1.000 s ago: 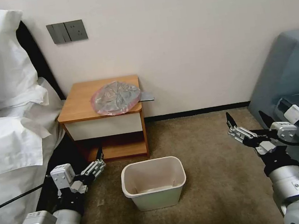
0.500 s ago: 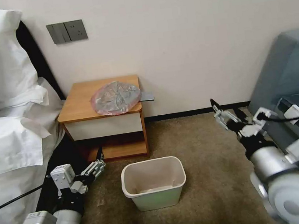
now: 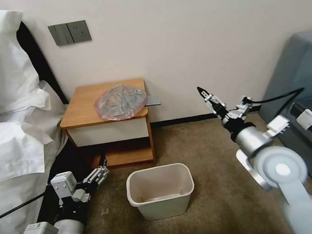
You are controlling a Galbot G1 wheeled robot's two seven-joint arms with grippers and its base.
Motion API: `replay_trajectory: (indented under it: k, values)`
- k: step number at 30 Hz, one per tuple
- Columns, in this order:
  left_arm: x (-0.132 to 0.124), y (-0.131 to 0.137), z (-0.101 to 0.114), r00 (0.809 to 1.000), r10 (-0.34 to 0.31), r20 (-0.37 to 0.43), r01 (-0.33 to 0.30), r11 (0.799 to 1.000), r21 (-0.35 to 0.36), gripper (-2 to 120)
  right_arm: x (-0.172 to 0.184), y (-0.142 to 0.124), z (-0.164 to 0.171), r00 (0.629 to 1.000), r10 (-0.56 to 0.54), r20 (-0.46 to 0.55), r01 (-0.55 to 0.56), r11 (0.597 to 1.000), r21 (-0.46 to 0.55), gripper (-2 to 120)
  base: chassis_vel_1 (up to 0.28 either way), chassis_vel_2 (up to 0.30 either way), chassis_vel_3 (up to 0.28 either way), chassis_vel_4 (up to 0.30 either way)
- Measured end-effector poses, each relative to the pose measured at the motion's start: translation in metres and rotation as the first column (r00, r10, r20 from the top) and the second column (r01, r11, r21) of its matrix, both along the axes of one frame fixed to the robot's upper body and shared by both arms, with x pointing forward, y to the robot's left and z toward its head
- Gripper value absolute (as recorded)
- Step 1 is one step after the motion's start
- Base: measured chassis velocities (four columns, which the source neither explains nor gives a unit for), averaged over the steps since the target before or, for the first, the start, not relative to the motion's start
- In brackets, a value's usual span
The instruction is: Pick up the garbage bag from the table and place it over the trash can.
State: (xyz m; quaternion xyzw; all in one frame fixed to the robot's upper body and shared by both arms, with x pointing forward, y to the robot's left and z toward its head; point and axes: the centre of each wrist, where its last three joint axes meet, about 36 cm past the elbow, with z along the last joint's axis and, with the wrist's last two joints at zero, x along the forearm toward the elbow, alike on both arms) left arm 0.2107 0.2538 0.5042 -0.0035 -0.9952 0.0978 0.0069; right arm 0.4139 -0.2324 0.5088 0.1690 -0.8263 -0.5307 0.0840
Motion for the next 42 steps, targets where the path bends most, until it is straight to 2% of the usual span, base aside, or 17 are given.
replay_trajectory:
  k: [3,6,10,13,14,16,20,25,33,34,36,37,39,40,42]
  values:
    - [-0.001,0.001,0.000,1.000,0.000,0.004,0.000,1.000,-0.001,100,0.010,0.004,-0.009,1.000,0.019,-0.025,-0.018,0.999,0.036,100,0.000,0.000,0.000,0.000]
    - [-0.002,0.002,0.000,1.000,0.001,0.001,-0.001,1.000,-0.001,100,0.034,0.020,-0.034,0.995,0.068,-0.071,-0.062,0.995,0.079,100,0.000,0.000,0.000,0.000]
    - [-0.002,0.002,-0.001,1.000,0.003,-0.002,-0.003,1.000,0.000,100,0.046,0.030,-0.046,0.990,0.094,-0.101,-0.083,0.990,0.113,100,0.000,0.000,0.000,0.000]
    - [-0.005,0.003,-0.002,1.000,0.019,-0.014,-0.019,1.000,0.000,100,0.076,0.046,-0.064,0.982,0.121,-0.146,-0.094,0.979,0.179,100,0.000,0.000,0.000,0.000]
    - [-0.005,0.003,-0.002,1.000,0.019,-0.014,-0.019,1.000,0.000,100,0.076,0.046,-0.064,0.982,0.121,-0.146,-0.094,0.979,0.179,100,0.000,0.000,0.000,0.000]
    - [-0.006,0.003,-0.002,1.000,0.024,-0.018,-0.024,1.000,0.000,100,0.099,0.059,-0.073,0.979,0.134,-0.154,-0.102,0.975,0.200,100,0.000,0.000,0.000,0.000]
    - [-0.006,0.004,-0.002,0.999,0.026,-0.019,-0.026,1.000,0.001,100,0.120,0.073,-0.078,0.977,0.143,-0.156,-0.113,0.975,0.190,100,0.000,0.000,0.000,0.000]
    - [-0.008,0.006,-0.003,0.999,0.039,-0.022,-0.038,0.999,0.016,100,0.156,0.099,-0.089,0.978,0.156,-0.141,-0.138,0.982,0.125,100,0.000,0.000,0.000,0.000]
    - [-0.008,0.006,-0.003,0.999,0.041,-0.022,-0.041,0.999,0.018,100,0.177,0.115,-0.094,0.978,0.146,-0.151,-0.131,0.986,0.103,97,0.000,0.000,0.000,0.000]
    - [-0.008,0.006,-0.003,0.999,0.042,-0.022,-0.042,0.999,0.017,100,0.182,0.116,-0.095,0.978,0.142,-0.152,-0.128,0.987,0.095,90,0.000,0.000,0.000,0.000]
    - [-0.008,0.006,-0.003,0.999,0.043,-0.021,-0.043,0.999,0.017,100,0.184,0.116,-0.095,0.979,0.138,-0.149,-0.125,0.988,0.093,82,0.000,0.000,0.000,0.000]
    - [-0.008,0.006,-0.003,0.999,0.043,-0.021,-0.043,0.999,0.017,100,0.184,0.116,-0.095,0.979,0.138,-0.149,-0.125,0.988,0.093,82,0.000,0.000,0.000,0.000]
    - [-0.008,0.006,-0.003,0.999,0.044,-0.021,-0.043,0.999,0.017,100,0.184,0.116,-0.095,0.980,0.137,-0.145,-0.125,0.988,0.092,72,0.000,0.000,0.000,0.000]
    - [-0.008,0.006,-0.003,0.999,0.044,-0.021,-0.043,0.999,0.017,100,0.184,0.116,-0.095,0.980,0.137,-0.145,-0.125,0.988,0.092,72,0.000,0.000,0.000,0.000]
    - [-0.008,0.006,-0.003,0.999,0.044,-0.020,-0.044,0.999,0.016,100,0.183,0.117,-0.094,0.981,0.135,-0.138,-0.124,0.989,0.085,61,0.000,0.000,0.000,0.000]
